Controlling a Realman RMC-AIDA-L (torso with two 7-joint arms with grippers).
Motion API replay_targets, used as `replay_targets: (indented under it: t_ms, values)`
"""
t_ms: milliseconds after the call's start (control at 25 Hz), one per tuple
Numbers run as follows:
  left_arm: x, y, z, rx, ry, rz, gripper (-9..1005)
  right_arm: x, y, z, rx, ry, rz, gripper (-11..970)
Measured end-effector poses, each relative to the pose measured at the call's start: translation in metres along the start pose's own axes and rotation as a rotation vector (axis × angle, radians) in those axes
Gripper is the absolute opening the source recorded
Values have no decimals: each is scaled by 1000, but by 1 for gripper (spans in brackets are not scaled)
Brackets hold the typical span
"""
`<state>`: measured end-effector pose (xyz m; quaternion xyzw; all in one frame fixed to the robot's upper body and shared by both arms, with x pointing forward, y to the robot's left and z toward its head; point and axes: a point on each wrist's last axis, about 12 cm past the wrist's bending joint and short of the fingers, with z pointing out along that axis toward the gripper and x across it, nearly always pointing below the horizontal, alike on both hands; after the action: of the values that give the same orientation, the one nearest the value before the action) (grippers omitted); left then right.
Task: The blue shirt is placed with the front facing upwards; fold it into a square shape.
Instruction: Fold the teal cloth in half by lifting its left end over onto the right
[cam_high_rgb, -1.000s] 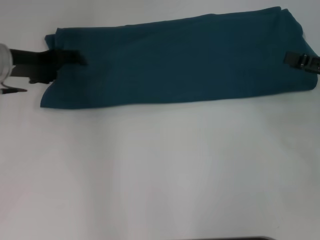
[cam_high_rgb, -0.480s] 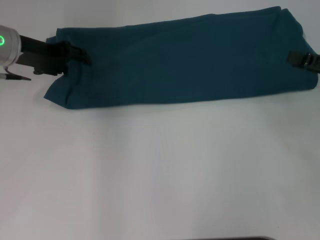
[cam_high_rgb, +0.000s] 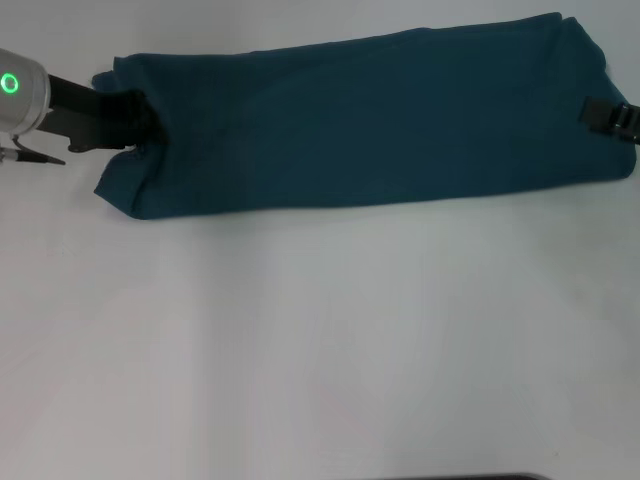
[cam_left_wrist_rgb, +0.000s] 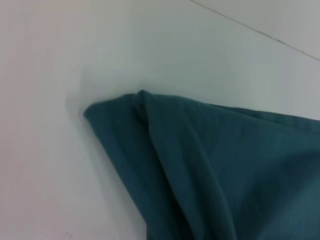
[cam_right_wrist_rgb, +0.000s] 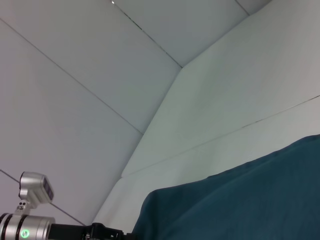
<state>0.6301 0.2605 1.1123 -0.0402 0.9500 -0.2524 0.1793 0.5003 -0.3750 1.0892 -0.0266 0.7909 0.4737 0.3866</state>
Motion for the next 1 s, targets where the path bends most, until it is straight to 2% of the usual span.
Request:
replay_targets:
  t_ms: [240,480,600,840,1000]
  values:
    - [1,0,1,0,0,0,132,1,0,-1,-4,4,2,827]
    - [1,-2,1,8,-1,7,14,2,0,0,-5,4,4,827]
    - [2,-7,1,31,2,27,15,2,1,0,-5,4,4,827]
    - [9,-33,6,143,10,113,17,1,1,0,-7,-1,8,827]
    - [10,-38,8,148,21,131,18,0,1,1,-11,-1,13,827]
